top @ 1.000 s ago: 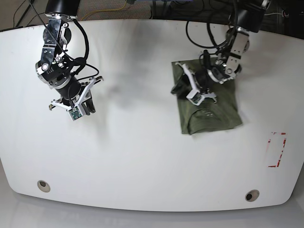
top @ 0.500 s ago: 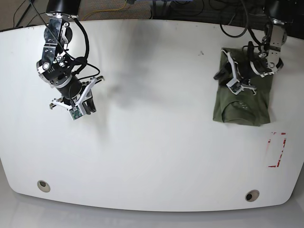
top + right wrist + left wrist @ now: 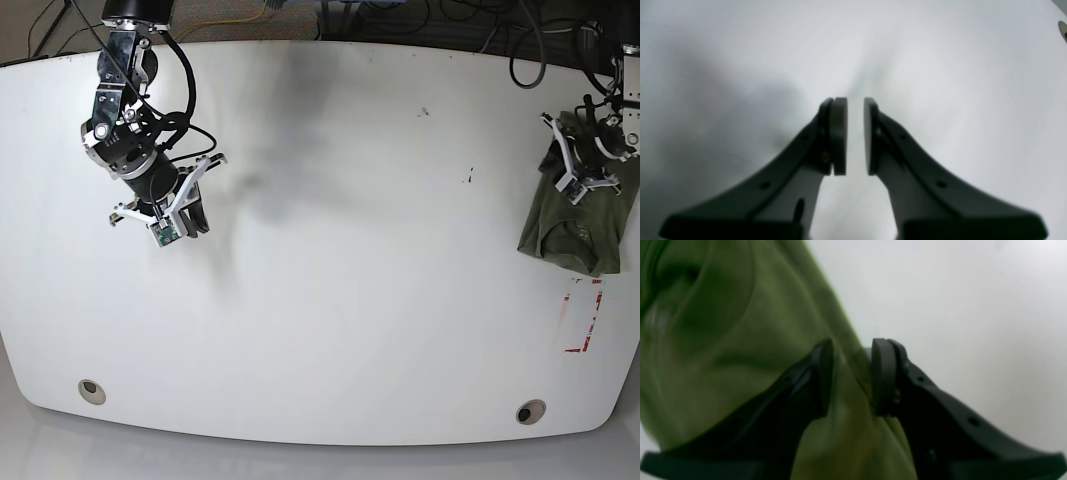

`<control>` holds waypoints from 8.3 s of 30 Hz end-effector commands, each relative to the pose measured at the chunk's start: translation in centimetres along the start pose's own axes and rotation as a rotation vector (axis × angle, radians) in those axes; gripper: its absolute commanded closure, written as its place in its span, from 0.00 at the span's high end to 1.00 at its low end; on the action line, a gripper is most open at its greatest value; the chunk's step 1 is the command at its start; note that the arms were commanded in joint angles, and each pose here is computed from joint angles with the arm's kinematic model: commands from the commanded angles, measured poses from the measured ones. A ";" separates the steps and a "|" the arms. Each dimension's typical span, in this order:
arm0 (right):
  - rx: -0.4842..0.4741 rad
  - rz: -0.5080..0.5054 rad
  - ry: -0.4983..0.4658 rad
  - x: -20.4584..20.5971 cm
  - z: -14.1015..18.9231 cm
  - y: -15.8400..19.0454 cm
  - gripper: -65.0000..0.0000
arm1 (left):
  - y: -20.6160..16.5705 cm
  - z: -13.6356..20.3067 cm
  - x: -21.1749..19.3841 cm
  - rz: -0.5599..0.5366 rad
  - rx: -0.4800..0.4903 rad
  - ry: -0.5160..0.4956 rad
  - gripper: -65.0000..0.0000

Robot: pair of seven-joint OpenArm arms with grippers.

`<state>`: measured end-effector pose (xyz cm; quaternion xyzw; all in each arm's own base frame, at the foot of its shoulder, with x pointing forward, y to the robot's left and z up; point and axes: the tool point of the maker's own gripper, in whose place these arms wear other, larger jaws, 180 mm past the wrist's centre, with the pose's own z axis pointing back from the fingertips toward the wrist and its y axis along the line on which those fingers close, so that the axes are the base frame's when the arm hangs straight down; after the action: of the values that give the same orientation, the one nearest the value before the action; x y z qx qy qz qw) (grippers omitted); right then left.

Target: Layout the t-shirt on the table in an organized manner, then fold the t-shirt properly

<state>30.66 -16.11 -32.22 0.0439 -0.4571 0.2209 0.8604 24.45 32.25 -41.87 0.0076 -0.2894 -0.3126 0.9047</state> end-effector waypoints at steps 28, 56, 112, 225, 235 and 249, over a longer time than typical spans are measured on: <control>0.005 -0.011 -0.084 2.3 0.5 1.1 0.12 | 7.0 7.1 7.7 0.092 0.253 -0.127 0.27; 0.030 -0.029 -0.074 1.7 0.3 2.3 0.12 | 16.2 5.9 -2.8 0.422 0.460 0.004 0.27; 0.087 0.060 -0.179 3.3 0.8 2.9 0.12 | 19.0 12.3 1.3 0.611 0.751 -0.350 0.28; 0.067 -0.700 0.661 -41.8 10.8 19.7 0.13 | -32.6 -6.4 -20.1 0.759 -0.164 0.425 0.28; 0.070 -0.726 0.674 -41.5 8.3 18.8 0.13 | -31.5 -8.3 -20.4 0.744 -0.084 0.492 0.28; 0.011 -0.704 0.686 -41.6 6.9 17.9 0.13 | -31.3 -9.0 -19.9 0.748 -0.073 0.506 0.28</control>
<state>-2.02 -15.96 -64.09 0.1245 -0.1027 -0.0765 0.9839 -0.62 16.83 -65.83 -0.0538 -0.0348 0.0383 0.9972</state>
